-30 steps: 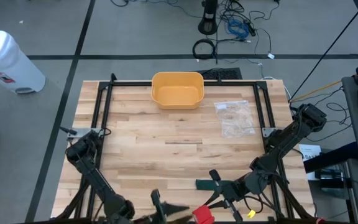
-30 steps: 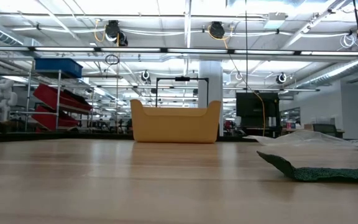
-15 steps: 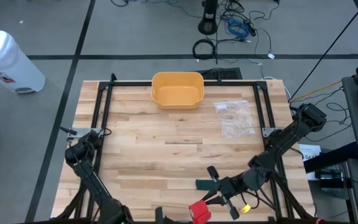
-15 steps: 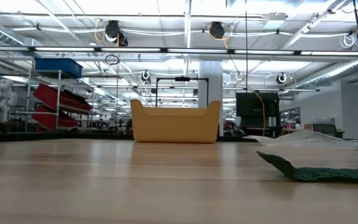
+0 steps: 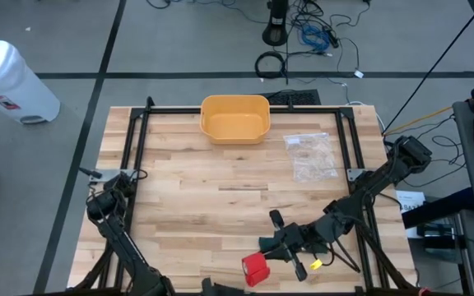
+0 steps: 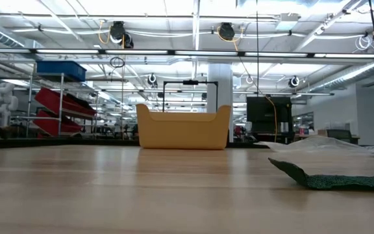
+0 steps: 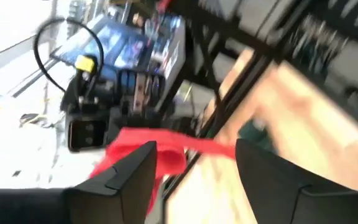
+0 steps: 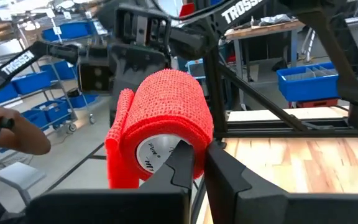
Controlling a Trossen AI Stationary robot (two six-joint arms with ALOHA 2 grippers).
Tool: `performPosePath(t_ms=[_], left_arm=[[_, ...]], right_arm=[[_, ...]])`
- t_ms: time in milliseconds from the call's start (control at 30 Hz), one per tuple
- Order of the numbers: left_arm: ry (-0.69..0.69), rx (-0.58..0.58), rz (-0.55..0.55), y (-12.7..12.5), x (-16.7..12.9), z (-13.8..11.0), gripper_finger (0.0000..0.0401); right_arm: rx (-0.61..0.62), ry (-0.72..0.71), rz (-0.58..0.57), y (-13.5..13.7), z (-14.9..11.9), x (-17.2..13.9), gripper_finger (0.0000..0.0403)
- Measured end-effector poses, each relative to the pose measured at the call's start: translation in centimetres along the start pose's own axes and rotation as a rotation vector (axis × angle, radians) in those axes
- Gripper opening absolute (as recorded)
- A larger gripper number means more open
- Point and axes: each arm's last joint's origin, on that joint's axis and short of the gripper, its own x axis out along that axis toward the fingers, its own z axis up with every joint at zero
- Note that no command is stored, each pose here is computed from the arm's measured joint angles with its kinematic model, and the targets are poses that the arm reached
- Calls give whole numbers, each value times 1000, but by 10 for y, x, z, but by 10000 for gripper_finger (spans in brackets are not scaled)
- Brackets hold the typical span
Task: Roll bandage
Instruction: Roll the red bandage
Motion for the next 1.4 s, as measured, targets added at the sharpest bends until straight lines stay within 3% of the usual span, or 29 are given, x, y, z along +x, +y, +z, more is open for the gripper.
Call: performPosePath(t_ms=[400, 533, 600, 833, 1400], left_arm=[[71, 406, -132, -20, 4, -21, 230], [117, 687, -109, -33, 9, -24, 230], [129, 772, -99, -37, 13, -25, 230], [111, 855, -120, -46, 20, -26, 230], [121, 910, -144, -37, 38, -35, 227]], right_arm=[[15, -2, -37, -12, 3, 3, 18], [15, 1, -51, -17, 3, 4, 18], [20, 0, -54, -18, 4, 4, 18], [25, 1, -61, -20, 4, 5, 18], [45, 10, -64, -20, 3, 5, 18]])
